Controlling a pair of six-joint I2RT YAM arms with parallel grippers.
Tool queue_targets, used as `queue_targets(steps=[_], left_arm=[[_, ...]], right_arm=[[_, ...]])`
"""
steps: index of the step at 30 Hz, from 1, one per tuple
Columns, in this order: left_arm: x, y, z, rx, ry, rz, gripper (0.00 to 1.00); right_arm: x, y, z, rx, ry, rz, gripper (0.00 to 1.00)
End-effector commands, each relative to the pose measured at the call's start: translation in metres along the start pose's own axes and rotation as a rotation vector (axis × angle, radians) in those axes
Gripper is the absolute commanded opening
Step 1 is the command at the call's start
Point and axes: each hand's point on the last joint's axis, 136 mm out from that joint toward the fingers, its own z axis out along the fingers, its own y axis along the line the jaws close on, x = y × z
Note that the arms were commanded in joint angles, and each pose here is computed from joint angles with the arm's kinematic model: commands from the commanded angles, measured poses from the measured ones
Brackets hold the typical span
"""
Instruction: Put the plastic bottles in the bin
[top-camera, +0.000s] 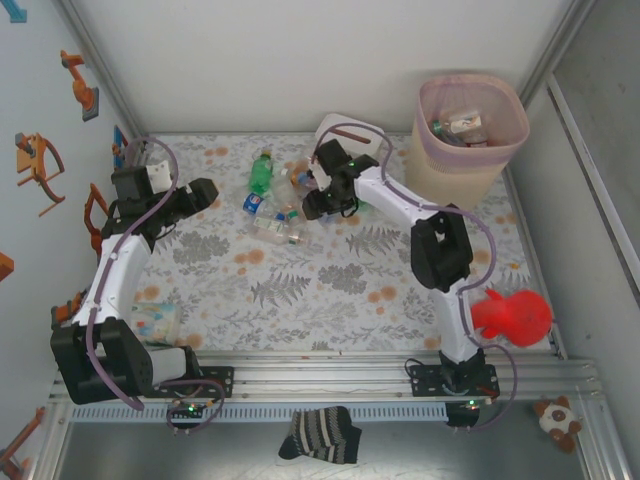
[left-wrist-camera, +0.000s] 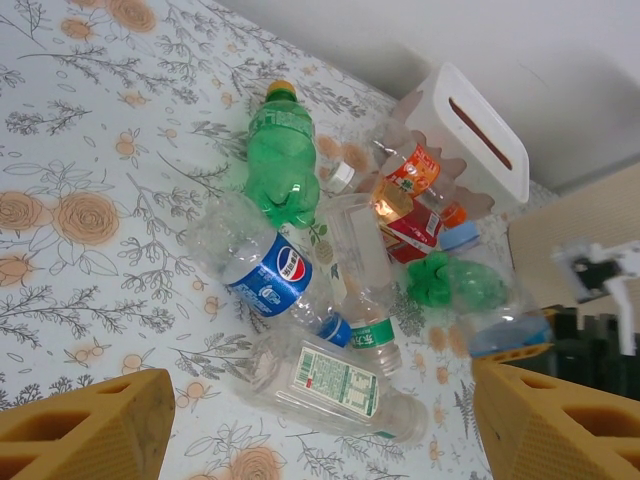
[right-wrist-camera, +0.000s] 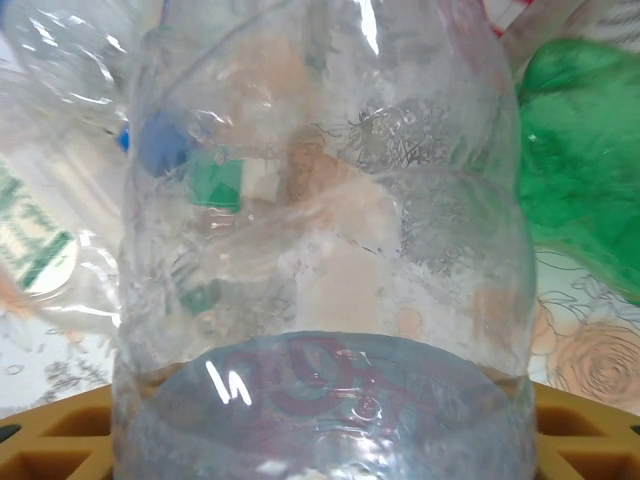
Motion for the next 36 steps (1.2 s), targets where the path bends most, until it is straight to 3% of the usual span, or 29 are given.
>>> queue_targets(steps=[1, 12, 23, 29, 36], left_arm=[[-0.001, -0.002, 0.0, 0.026, -0.003, -0.012, 0.78], [-0.001, 0.0, 0.001, 0.028, -0.002, -0.019, 0.78], [-0.001, -0.001, 0.0, 0.027, -0.004, -0.016, 0.79], [-0.001, 0.001, 0.001, 0.025, -0.002, -0.02, 0.78], [-0.001, 0.0, -0.001, 0.025, -0.005, -0.018, 0.78]], right_arm=[[-0.005, 0.007, -0.037, 0.018, -0.041, -0.023, 0.61], [-0.06, -0.041, -0.166, 0.163, -0.307, -0.025, 0.6], [-0.087, -0.159, -0.284, 0.351, -0.533, 0.11, 0.6], [-0.08, -0.23, -0.318, 0.441, -0.594, 0.216, 0.6], [-0.063, -0.295, -0.32, 0.521, -0.564, 0.294, 0.61]])
